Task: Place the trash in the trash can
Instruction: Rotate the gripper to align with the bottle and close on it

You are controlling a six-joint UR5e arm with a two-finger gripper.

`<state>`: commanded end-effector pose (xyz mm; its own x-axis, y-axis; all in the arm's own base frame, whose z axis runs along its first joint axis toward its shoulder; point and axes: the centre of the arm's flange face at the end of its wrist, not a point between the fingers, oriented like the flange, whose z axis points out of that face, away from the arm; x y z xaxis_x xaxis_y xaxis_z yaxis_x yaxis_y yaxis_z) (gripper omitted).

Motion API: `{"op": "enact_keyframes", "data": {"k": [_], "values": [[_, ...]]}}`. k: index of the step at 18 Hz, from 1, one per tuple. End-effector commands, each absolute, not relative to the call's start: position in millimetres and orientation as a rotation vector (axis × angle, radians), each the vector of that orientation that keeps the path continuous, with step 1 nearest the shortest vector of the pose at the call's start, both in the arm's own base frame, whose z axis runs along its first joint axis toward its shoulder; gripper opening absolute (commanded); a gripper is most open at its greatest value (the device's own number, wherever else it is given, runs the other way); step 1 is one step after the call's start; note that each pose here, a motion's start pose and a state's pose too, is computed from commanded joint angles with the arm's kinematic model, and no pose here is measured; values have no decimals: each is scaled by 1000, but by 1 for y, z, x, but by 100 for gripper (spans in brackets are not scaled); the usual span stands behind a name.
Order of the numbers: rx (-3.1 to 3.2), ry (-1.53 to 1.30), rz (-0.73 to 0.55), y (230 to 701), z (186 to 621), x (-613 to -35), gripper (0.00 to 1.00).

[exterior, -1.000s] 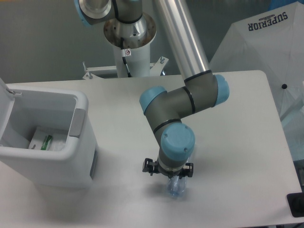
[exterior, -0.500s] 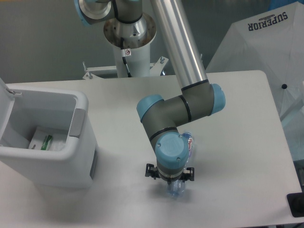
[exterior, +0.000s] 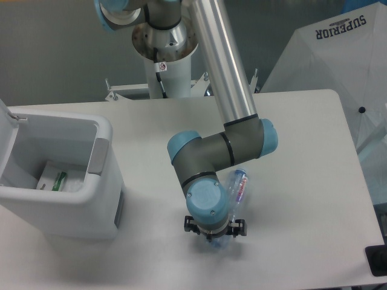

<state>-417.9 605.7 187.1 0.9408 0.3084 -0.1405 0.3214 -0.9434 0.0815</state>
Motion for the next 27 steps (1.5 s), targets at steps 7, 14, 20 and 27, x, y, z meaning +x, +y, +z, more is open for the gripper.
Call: {"op": "enact_keyframes", "data": {"k": [7,14,20,27], "values": [[2992,489,-197,606,187,-419,85],[2993,489,-195,606,188,-419,70],[2998,484,-198,607,193,-416,66],[3044,483,-227,608,228,-413,66]]}}
